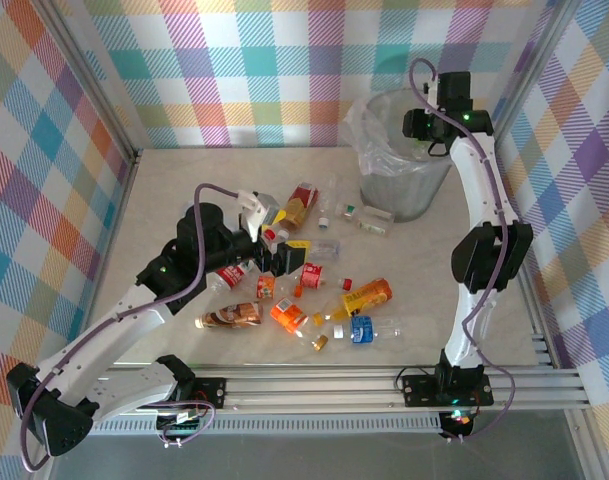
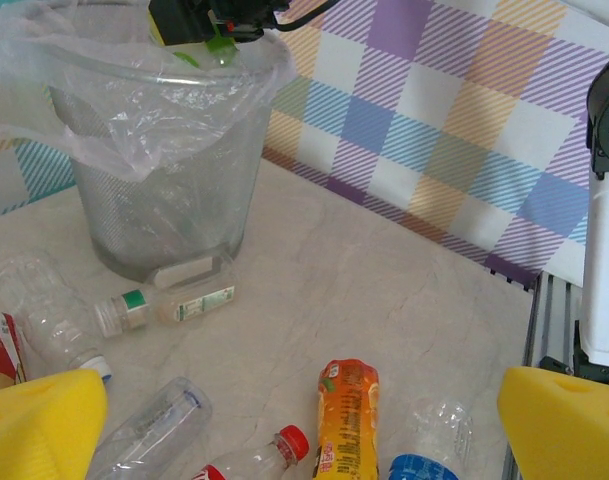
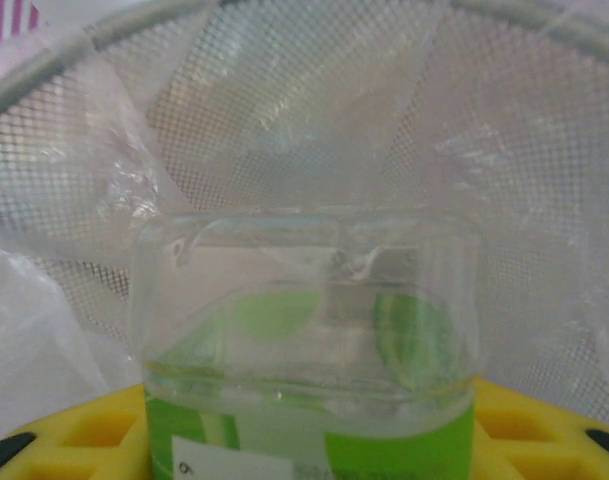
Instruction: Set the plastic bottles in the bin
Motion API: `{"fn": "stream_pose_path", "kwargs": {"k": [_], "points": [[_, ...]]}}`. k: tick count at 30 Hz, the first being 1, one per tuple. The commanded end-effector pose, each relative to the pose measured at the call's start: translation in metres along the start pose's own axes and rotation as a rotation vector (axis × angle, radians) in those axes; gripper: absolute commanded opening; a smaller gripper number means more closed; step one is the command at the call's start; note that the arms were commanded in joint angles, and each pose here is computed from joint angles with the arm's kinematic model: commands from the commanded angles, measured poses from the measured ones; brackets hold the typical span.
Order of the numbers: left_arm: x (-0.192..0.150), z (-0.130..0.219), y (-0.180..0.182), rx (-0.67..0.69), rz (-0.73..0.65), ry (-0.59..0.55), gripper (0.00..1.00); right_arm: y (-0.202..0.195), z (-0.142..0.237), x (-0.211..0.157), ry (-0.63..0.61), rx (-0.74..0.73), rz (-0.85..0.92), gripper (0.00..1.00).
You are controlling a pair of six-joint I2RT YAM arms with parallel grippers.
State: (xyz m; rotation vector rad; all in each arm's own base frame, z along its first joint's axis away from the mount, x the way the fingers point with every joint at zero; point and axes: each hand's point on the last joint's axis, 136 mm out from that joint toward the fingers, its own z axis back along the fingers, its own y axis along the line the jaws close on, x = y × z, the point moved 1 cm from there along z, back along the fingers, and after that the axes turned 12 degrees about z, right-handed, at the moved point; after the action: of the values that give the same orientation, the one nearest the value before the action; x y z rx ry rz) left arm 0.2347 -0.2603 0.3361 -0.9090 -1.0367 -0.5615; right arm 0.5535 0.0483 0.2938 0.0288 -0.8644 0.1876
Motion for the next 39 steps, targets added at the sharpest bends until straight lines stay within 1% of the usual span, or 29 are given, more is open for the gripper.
{"fn": "stream_pose_path", "kwargs": {"k": [1, 4, 10, 13, 19, 21, 26, 31, 39], "points": [[0.004, 0.0, -0.002, -0.002, -0.009, 0.009, 1.0, 0.003, -0.003, -0.01, 0.062, 0.045, -0.05, 0.52], [0.003, 0.0, -0.002, -0.002, -0.006, 0.016, 1.0, 0.001, -0.013, -0.021, 0.113, 0.033, -0.056, 0.52], [0.003, -0.001, -0.002, -0.004, -0.01, 0.018, 1.0, -0.001, -0.021, -0.031, 0.153, 0.014, -0.069, 0.55], [0.003, -0.001, -0.002, -0.003, -0.01, 0.019, 1.0, -0.002, -0.022, -0.032, 0.161, 0.01, -0.073, 0.58], [0.004, 0.0, -0.003, -0.002, -0.011, 0.018, 1.0, -0.005, -0.015, -0.027, 0.149, -0.002, -0.077, 0.68], [0.004, 0.0, -0.002, 0.0, -0.009, 0.019, 1.0, -0.006, -0.011, -0.024, 0.141, -0.007, -0.077, 0.71], [0.004, 0.0, -0.003, -0.002, -0.009, 0.018, 1.0, -0.008, 0.003, -0.012, 0.105, -0.018, -0.068, 0.73], [0.005, 0.001, -0.004, -0.004, -0.009, 0.015, 1.0, -0.002, 0.024, 0.003, 0.046, 0.016, -0.067, 0.73], [0.006, 0.002, -0.003, 0.001, -0.001, 0.013, 1.0, 0.018, 0.07, 0.023, -0.064, 0.085, -0.028, 0.72]]}}
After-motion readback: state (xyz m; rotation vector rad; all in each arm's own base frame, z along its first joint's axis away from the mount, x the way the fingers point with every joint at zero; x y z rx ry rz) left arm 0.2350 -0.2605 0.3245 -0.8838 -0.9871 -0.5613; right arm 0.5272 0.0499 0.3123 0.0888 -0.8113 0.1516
